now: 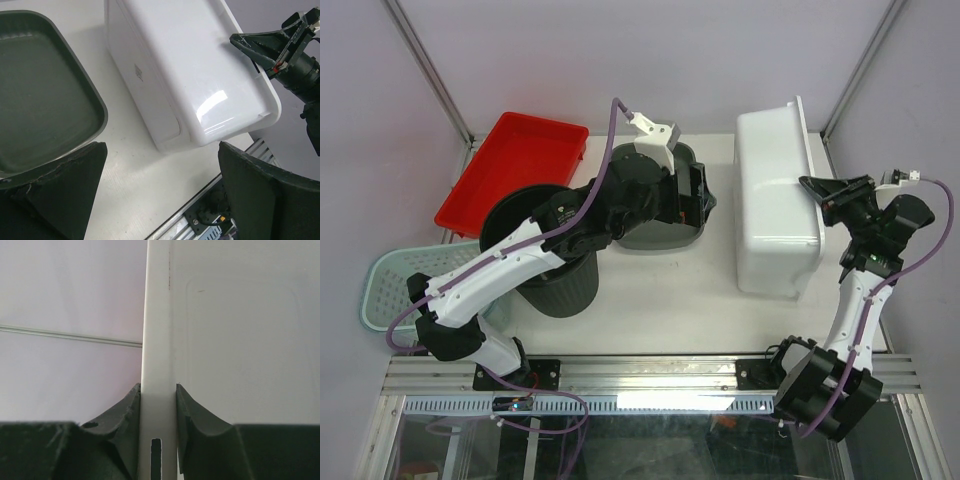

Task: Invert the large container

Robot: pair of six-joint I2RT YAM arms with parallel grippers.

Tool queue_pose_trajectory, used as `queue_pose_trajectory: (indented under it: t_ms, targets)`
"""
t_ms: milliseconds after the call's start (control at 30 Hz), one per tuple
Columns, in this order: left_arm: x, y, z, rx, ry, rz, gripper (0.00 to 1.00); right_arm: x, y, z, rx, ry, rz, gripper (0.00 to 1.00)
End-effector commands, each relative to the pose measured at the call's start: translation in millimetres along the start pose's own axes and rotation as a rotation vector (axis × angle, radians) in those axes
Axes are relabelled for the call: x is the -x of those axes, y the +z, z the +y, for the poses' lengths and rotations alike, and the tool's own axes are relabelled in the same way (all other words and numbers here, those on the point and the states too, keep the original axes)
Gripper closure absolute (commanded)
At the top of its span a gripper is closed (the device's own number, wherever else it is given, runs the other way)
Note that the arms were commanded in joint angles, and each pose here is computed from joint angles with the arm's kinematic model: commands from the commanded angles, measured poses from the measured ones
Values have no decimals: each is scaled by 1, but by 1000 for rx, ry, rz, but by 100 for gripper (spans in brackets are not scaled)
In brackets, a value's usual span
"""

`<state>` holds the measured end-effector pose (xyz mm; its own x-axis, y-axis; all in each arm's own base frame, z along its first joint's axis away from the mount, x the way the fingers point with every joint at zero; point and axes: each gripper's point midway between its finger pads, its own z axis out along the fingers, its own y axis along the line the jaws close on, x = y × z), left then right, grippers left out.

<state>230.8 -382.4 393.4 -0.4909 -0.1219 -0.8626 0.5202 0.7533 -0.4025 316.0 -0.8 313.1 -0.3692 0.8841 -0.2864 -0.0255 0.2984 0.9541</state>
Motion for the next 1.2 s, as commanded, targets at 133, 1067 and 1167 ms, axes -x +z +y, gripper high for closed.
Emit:
queue_pose_trajectory:
  t_ms: [133,1067,1167]
  targets:
    - [18,-8,-14,-71,-41,-52,1,11,-12,-23,33,43,21,100]
    - [4,12,-20,-79,-35,-13,1,31,-7,-64,75,418,-131,100]
    - [4,11,-19,-77,-38,-16,1,34,-8,-64,85,449,-161,100]
